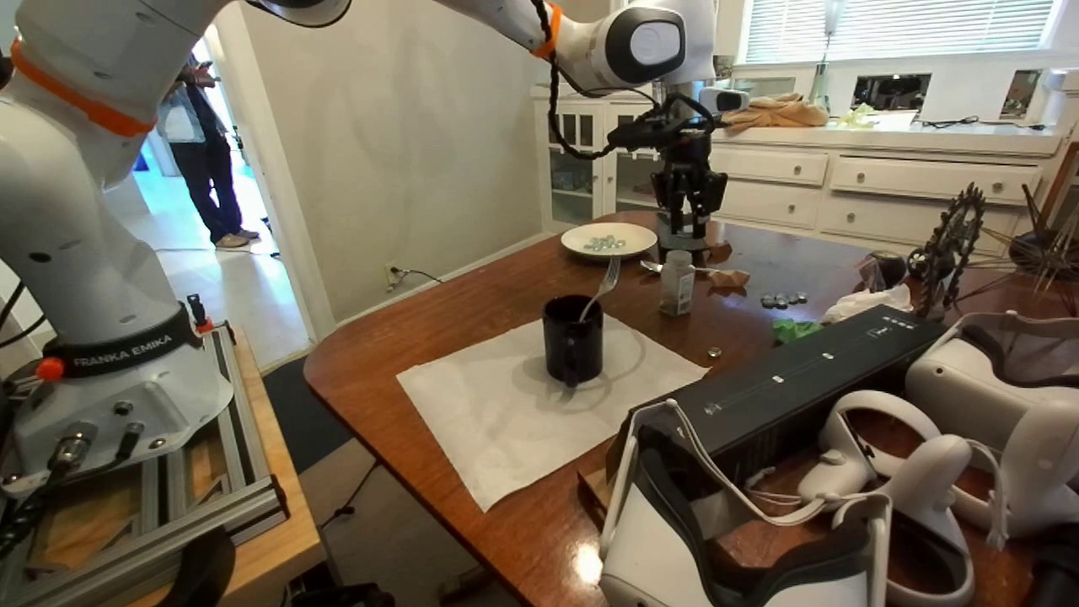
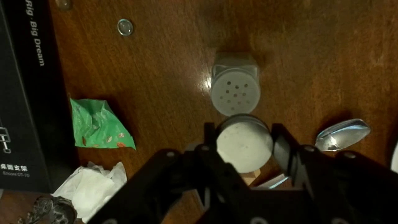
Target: Pick up the silver lid and put it on the glass container
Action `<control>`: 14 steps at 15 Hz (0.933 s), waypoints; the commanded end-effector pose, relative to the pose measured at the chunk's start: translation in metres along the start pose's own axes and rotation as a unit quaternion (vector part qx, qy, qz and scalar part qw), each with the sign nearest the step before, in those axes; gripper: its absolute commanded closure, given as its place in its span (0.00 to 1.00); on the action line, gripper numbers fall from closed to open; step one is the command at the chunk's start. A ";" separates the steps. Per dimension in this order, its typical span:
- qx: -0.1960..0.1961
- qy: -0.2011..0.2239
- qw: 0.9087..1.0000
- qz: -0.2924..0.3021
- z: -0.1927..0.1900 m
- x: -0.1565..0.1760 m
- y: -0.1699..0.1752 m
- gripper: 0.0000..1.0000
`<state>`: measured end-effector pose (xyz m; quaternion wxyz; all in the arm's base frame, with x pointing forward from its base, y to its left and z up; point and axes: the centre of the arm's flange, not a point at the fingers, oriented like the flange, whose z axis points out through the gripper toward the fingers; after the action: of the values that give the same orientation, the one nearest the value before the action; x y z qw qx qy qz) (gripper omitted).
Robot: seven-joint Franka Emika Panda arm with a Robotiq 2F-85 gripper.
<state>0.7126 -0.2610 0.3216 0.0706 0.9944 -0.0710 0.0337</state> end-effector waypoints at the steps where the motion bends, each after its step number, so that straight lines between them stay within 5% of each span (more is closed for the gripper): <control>1: -0.006 0.013 1.000 0.001 0.001 -0.018 -0.017 0.77; 7: 0.015 0.030 0.999 0.015 0.015 -0.029 -0.028 0.77; 14: 0.026 0.038 0.998 0.040 -0.013 -0.050 -0.020 0.77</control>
<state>0.6938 -0.2421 0.3150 0.0533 0.9922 -0.0886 0.0694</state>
